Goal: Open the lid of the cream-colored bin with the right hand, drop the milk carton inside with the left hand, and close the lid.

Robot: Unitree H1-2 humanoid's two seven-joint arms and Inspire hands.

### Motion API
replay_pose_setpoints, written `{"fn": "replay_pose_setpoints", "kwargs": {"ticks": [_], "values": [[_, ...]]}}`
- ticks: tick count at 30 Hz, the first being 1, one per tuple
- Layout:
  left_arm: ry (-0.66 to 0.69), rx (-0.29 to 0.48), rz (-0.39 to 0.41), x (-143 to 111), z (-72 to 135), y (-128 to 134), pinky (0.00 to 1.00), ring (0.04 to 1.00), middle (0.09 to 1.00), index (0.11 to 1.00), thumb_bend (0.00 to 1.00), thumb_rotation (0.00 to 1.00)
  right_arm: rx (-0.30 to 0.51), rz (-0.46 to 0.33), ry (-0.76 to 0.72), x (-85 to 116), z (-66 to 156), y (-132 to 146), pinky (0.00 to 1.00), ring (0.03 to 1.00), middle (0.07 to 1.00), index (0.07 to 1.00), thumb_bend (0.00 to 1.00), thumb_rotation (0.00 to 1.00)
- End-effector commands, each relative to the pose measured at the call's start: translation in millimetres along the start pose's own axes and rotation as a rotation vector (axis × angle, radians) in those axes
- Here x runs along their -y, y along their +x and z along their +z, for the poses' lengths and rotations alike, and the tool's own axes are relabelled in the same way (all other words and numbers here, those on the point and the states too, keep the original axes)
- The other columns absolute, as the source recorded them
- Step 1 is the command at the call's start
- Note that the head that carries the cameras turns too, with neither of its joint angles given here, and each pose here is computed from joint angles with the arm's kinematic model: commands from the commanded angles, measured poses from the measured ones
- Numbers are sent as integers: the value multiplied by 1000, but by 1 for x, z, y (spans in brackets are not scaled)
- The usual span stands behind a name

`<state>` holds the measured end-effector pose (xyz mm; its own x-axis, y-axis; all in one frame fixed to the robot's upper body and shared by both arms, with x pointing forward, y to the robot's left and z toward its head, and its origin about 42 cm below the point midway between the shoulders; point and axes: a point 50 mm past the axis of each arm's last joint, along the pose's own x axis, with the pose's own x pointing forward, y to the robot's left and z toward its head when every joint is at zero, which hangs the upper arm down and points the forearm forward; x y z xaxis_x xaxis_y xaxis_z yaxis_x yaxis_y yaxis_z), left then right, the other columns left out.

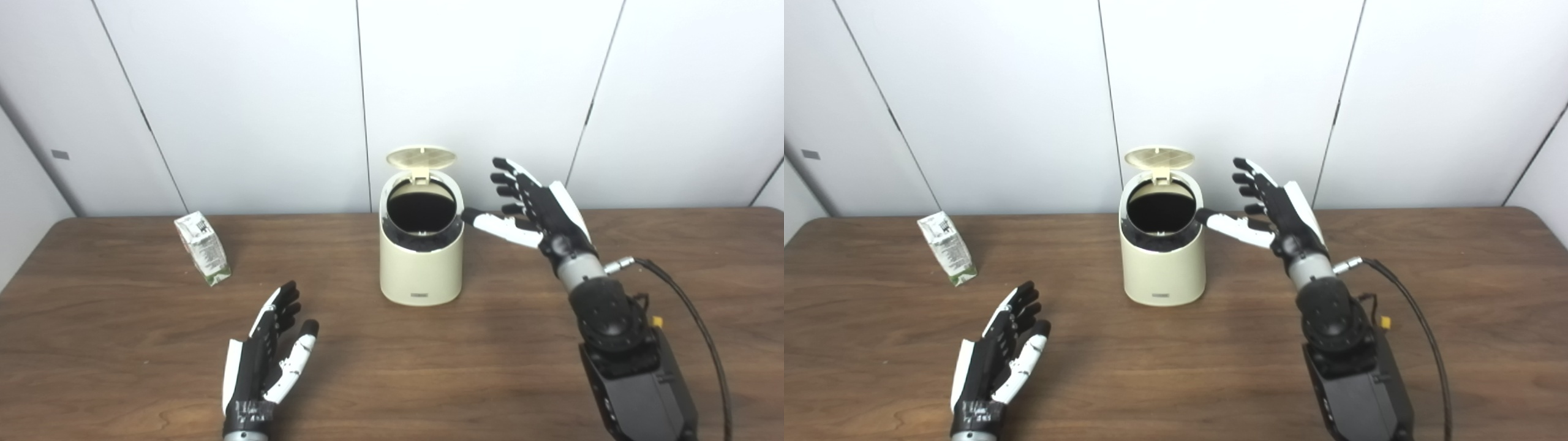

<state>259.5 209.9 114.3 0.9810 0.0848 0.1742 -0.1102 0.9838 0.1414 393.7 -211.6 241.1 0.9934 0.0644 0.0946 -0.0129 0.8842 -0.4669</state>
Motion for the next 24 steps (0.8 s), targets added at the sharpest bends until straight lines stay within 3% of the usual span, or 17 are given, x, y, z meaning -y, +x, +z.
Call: {"fn": "replay_pose_setpoints", "kwargs": {"ticks": [1,9,16,19,22,24], "values": [[14,-72,3,-5,-20,-14,877,870,891,927,542,550,94,-40,35,8,13,-8,744,838,864,906,643,514],[19,-69,6,-7,-24,-11,874,861,888,923,555,555,77,-43,65,4,-14,-47,769,845,869,902,635,535],[1,-71,7,-7,-24,-10,886,866,894,924,539,534,71,-61,76,8,-22,-59,811,852,865,897,632,556],[-9,-70,11,-7,-24,-9,887,864,892,922,537,530,54,-63,164,6,-29,-64,800,848,871,891,640,547],[-34,-70,11,-7,-23,-9,897,865,895,923,534,513,46,-51,226,5,-41,-70,783,835,884,919,632,637],[-36,-71,12,-8,-23,-9,897,869,898,926,531,515,31,-28,274,3,-47,-77,830,877,913,963,638,733]]}}
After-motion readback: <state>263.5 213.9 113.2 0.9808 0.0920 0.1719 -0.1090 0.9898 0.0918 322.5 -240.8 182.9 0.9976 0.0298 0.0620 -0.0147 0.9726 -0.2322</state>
